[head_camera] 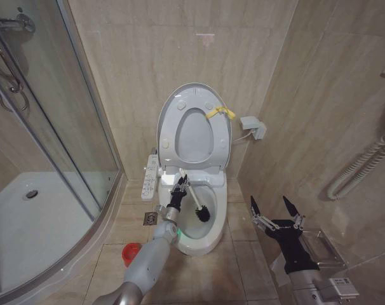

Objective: Open the toilet lid, clean the toilet bowl with a toilet brush, close the toilet lid, and flush.

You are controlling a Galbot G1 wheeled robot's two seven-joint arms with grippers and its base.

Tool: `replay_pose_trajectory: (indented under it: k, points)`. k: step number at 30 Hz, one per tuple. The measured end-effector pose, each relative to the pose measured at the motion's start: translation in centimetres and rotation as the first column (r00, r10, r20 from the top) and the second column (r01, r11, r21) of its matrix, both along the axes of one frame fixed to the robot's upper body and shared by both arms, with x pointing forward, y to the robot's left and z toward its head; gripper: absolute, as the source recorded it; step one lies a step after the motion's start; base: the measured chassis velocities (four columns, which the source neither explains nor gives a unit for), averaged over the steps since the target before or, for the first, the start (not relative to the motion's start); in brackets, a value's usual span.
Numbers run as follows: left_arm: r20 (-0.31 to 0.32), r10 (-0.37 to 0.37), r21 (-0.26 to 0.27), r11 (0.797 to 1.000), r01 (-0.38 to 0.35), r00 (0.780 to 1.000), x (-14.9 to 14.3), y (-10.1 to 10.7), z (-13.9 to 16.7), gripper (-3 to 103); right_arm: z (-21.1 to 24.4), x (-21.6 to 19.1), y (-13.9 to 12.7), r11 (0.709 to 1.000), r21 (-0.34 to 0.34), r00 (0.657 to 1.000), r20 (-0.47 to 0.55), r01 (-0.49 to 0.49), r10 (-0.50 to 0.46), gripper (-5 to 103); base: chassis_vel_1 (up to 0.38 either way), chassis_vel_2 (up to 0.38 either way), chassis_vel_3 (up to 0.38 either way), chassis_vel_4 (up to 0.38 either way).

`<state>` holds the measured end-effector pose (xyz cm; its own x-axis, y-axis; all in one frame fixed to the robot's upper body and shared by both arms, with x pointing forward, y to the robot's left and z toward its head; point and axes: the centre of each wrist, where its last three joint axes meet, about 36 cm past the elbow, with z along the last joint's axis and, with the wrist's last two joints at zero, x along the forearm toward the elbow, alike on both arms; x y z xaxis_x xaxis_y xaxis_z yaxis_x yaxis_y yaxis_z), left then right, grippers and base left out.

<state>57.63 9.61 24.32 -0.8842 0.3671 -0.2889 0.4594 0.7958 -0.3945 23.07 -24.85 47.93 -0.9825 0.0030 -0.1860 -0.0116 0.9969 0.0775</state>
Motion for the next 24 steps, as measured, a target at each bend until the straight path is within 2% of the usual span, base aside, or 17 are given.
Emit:
replay_pose_trajectory:
  k: [3,6,7,8,9,11,13,14,16,17,18,19,21,22,23,24]
  points:
    - [0.03,-0.021,0.073,0.997,0.019,0.999,0.0,-0.3,-0.2,20,0.0,0.0,0.0,1.0,0.0,1.0,0.0,0.0,0.0,100,0.0,0.0,0.0,0.0]
    - [0.03,-0.027,0.082,0.996,0.024,0.999,0.0,-0.9,-0.2,20,0.0,0.0,0.0,1.0,0.0,1.0,0.0,0.0,0.0,100,0.0,0.0,0.0,0.0]
    - [0.024,-0.019,0.067,0.998,0.018,1.0,0.0,-1.1,-0.2,20,0.0,0.0,0.0,1.0,0.0,1.0,0.0,0.0,0.0,100,0.0,0.0,0.0,0.0]
    - [0.008,-0.003,0.029,1.0,0.003,1.0,0.1,-1.2,-0.1,20,0.0,0.0,0.0,1.0,0.0,1.0,0.0,0.0,0.0,100,0.0,0.0,0.0,0.0]
    - [0.008,-0.003,0.029,1.0,0.003,1.0,0.1,-1.2,-0.1,20,0.0,0.0,0.0,1.0,0.0,1.0,0.0,0.0,0.0,100,0.0,0.0,0.0,0.0]
    - [-0.038,0.029,-0.086,0.996,-0.032,0.999,0.2,-1.6,0.4,20,0.0,0.0,0.0,1.0,0.0,1.0,0.0,0.0,0.0,100,0.0,0.0,0.0,0.0]
    - [-0.066,0.041,-0.18,0.982,-0.052,0.997,0.4,-2.0,1.2,20,0.0,0.0,0.0,1.0,0.0,1.0,0.0,0.0,0.0,100,0.0,0.0,0.0,0.0]
    - [-0.071,0.043,-0.205,0.977,-0.056,0.997,0.4,-2.1,1.4,20,0.0,0.0,0.0,1.0,0.0,1.0,0.0,0.0,0.0,100,0.0,0.0,0.0,0.0]
    - [-0.067,0.04,-0.207,0.977,-0.053,0.997,0.3,-2.1,1.3,20,0.0,0.0,0.0,1.0,0.0,1.0,0.0,0.0,0.0,100,0.0,0.0,0.0,0.0]
    - [-0.064,0.039,-0.204,0.978,-0.051,0.997,0.2,-2.0,1.2,20,0.0,0.0,0.0,1.0,0.0,1.0,0.0,0.0,0.0,100,0.0,0.0,0.0,0.0]
    - [-0.036,0.035,-0.149,0.988,-0.04,0.999,0.1,-1.7,0.6,20,0.0,0.0,0.0,1.0,0.0,1.0,0.0,0.0,0.0,100,0.0,0.0,0.0,0.0]
    - [-0.036,0.035,-0.149,0.988,-0.04,0.999,0.1,-1.7,0.6,20,0.0,0.0,0.0,1.0,0.0,1.0,0.0,0.0,0.0,100,0.0,0.0,0.0,0.0]
    - [0.003,0.022,-0.016,1.0,-0.021,1.0,-0.4,-1.0,-0.5,20,0.0,0.0,0.0,1.0,0.0,1.0,0.0,0.0,0.0,100,0.0,0.0,0.0,0.0]
    - [0.01,0.023,0.026,0.999,-0.024,1.0,-0.6,-0.7,-0.7,20,0.0,0.0,0.0,1.0,0.0,1.0,0.0,0.0,0.0,100,0.0,0.0,0.0,0.0]
    - [0.016,0.028,0.056,0.998,-0.029,0.999,-0.7,-0.6,-0.9,20,0.0,0.0,0.0,1.0,0.0,1.0,0.0,0.0,0.0,100,0.0,0.0,0.0,0.0]
    - [0.016,0.028,0.056,0.998,-0.029,0.999,-0.7,-0.6,-0.9,20,0.0,0.0,0.0,1.0,0.0,1.0,0.0,0.0,0.0,100,0.0,0.0,0.0,0.0]
